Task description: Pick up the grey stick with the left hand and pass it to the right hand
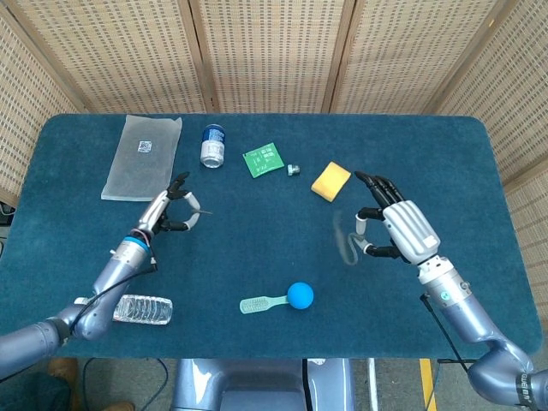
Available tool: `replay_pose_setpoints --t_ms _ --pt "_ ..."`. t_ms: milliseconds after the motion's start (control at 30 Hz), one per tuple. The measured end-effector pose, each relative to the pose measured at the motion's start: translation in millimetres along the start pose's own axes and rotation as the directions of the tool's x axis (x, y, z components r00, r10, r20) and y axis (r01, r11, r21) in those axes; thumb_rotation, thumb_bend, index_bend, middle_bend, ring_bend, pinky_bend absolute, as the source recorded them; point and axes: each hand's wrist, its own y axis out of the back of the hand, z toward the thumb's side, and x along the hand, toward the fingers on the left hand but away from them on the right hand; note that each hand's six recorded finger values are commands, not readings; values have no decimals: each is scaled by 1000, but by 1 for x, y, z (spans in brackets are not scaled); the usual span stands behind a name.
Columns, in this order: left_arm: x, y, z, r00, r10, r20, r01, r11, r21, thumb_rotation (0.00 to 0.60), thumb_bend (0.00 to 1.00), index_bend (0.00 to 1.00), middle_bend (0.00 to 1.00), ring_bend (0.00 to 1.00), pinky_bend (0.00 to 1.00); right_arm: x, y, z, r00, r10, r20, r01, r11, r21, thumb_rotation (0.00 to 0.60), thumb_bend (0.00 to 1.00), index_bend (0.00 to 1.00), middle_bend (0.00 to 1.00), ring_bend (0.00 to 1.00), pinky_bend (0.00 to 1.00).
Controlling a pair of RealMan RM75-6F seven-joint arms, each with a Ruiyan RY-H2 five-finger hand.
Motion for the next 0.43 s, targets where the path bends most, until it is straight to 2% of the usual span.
replay_pose_setpoints --t_ms 100,300,433 --pt "-6 28 -12 999 53 -14 -52 998 18 600 426 758 0 0 0 3 5 -11 1000 -13 23 13 1000 9 600 707 848 59 0 0" --pt "-16 65 -21 993 117 -17 -116 993 21 600 427 759 0 0 0 9 12 -30 997 -33 63 31 999 23 600 707 849 60 0 0" --pt "-23 79 -21 991 134 -9 -134 990 38 600 426 760 0 0 0 10 11 -31 998 -30 61 29 999 21 600 707 849 60 0 0"
